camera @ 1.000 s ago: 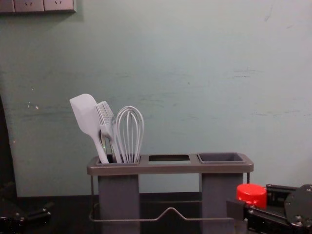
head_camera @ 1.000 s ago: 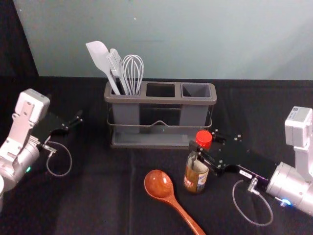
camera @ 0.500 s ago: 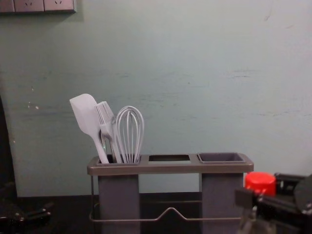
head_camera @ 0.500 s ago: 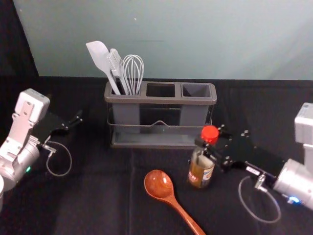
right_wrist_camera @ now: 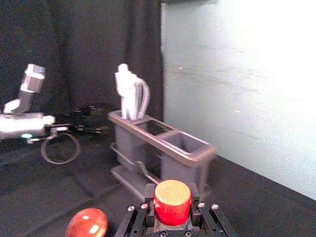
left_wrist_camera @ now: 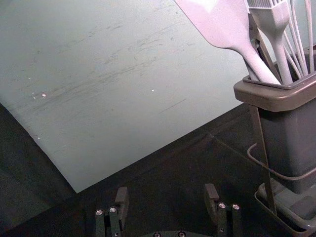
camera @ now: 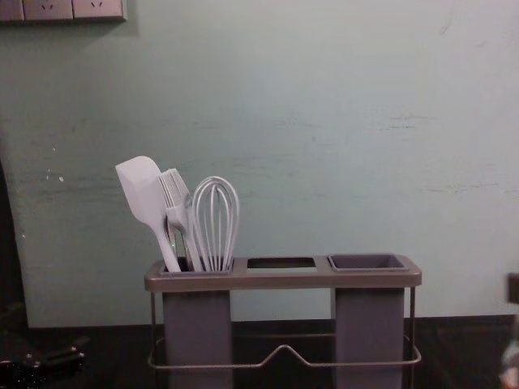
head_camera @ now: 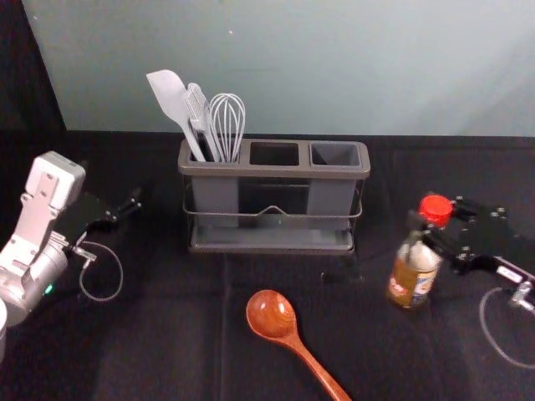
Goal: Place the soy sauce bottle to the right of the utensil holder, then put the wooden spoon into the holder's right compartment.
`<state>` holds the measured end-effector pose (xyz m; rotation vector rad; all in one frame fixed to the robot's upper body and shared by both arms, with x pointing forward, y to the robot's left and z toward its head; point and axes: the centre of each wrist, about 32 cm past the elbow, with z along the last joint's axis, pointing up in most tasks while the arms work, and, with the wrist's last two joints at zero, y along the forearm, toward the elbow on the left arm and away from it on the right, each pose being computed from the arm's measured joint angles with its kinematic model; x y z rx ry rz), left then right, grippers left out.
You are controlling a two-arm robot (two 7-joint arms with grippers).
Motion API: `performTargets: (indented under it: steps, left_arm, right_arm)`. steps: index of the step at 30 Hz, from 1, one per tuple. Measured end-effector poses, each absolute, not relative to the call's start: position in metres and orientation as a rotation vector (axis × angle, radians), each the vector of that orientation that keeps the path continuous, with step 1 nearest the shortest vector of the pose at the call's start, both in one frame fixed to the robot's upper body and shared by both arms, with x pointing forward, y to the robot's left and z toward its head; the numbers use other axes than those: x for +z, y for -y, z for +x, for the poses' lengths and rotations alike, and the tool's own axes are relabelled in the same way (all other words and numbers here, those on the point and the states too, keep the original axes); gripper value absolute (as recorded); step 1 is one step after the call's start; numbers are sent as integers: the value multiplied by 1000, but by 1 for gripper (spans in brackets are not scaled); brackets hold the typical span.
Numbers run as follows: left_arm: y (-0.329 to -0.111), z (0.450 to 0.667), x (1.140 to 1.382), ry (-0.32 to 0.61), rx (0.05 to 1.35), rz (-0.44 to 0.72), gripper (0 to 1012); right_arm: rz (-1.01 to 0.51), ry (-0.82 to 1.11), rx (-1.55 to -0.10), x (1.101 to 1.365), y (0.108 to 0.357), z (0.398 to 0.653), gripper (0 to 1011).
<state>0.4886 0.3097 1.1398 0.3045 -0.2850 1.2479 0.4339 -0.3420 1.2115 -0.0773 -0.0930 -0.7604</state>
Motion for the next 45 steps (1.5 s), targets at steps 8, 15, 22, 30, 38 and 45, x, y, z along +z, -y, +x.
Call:
performTargets:
  steps: [8, 15, 22, 30, 38, 45]
  left_arm:
    - [-310, 489, 1140, 285, 1248, 304, 1005]
    - [-310, 489, 1140, 285, 1248, 304, 1005]
    - [-310, 489, 1140, 285, 1248, 304, 1005]
    - [-310, 489, 1140, 285, 1248, 304, 1005]
    - [-310, 489, 1140, 285, 1248, 304, 1005]
    - [-310, 489, 1140, 285, 1248, 304, 1005]
  right_arm:
    - [-60, 107, -822, 1206, 364, 446, 387]
    - [-36, 134, -821, 1199, 367, 465, 387]
    - [-46, 148, -806, 1196, 362, 482, 387]
    - [-56, 148, -796, 1192, 353, 497, 387]
    - [-46, 127, -801, 1186, 344, 512, 387]
    - [-49, 127, -809, 1181, 341, 521, 387]
